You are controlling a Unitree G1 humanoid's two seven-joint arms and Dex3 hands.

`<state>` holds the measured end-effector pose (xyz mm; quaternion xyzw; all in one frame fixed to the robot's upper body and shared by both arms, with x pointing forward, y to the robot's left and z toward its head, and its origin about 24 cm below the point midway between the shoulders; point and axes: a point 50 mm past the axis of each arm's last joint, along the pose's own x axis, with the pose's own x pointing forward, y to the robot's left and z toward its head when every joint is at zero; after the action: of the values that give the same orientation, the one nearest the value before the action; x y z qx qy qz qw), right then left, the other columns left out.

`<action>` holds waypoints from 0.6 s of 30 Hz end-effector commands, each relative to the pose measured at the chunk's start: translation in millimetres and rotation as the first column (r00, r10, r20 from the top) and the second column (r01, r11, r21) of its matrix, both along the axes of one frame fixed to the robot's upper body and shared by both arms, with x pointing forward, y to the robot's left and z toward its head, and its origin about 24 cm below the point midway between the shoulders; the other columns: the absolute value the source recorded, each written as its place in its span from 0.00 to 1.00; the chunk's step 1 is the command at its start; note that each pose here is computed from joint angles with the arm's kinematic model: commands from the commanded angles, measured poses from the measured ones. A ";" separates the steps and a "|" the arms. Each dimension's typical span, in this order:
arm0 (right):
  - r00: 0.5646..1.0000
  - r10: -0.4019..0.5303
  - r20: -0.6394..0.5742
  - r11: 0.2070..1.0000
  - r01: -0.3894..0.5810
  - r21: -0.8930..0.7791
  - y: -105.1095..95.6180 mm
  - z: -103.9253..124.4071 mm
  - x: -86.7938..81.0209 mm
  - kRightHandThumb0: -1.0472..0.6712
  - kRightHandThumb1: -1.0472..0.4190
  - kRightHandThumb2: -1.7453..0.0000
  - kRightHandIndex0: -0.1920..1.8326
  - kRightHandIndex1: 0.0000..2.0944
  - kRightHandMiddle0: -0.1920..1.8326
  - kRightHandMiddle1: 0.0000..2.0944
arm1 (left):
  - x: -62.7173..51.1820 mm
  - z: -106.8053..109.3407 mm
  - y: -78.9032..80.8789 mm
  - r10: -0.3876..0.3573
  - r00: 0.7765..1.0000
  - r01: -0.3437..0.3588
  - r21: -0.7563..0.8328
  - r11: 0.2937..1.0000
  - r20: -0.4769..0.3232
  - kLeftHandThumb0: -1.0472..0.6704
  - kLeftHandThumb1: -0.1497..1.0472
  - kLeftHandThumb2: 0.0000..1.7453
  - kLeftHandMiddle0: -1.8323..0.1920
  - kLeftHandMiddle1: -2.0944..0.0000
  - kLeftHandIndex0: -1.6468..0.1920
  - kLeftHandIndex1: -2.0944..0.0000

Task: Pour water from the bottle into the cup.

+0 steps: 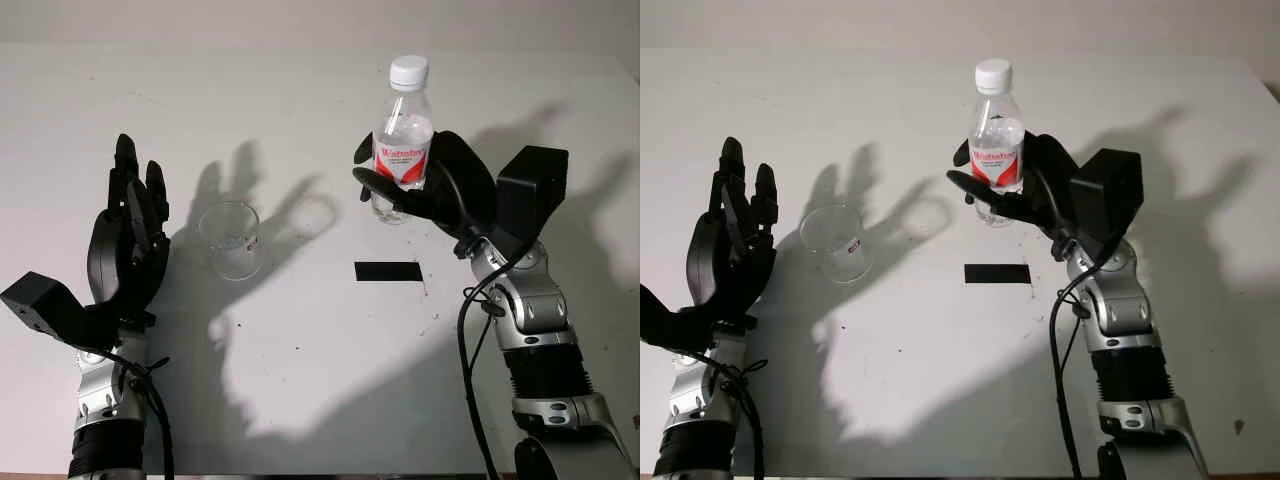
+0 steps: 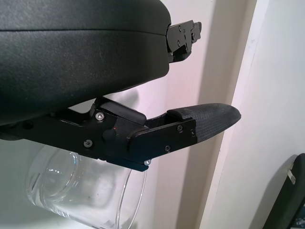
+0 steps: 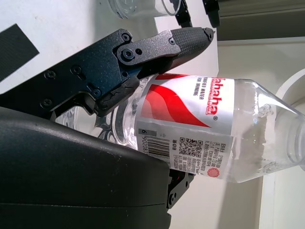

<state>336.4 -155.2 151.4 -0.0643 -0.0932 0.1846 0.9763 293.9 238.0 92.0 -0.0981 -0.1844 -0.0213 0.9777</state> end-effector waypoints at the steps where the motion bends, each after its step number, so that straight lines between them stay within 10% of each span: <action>1: 1.000 -0.011 0.011 1.000 0.011 0.011 -1.9 0.4 -4.8 0.39 0.00 0.75 0.58 1.00 0.43 1.00 | -4.1 -11.6 -0.3 -0.001 0.999 0.001 -0.009 1.000 -0.039 0.17 1.00 0.39 1.00 1.00 1.00 1.00; 18: 0.989 -0.122 -0.081 0.988 0.129 0.082 -0.5 -54.0 -20.5 0.36 0.00 0.76 0.55 1.00 0.40 1.00 | -5.2 -10.1 2.2 -0.014 1.000 0.014 -0.018 1.000 -0.028 0.18 1.00 0.39 1.00 1.00 1.00 1.00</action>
<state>317.9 -156.9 100.6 -0.0247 -0.0558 0.1227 0.9906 293.4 238.8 91.8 -0.1047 -0.1856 -0.0281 0.9766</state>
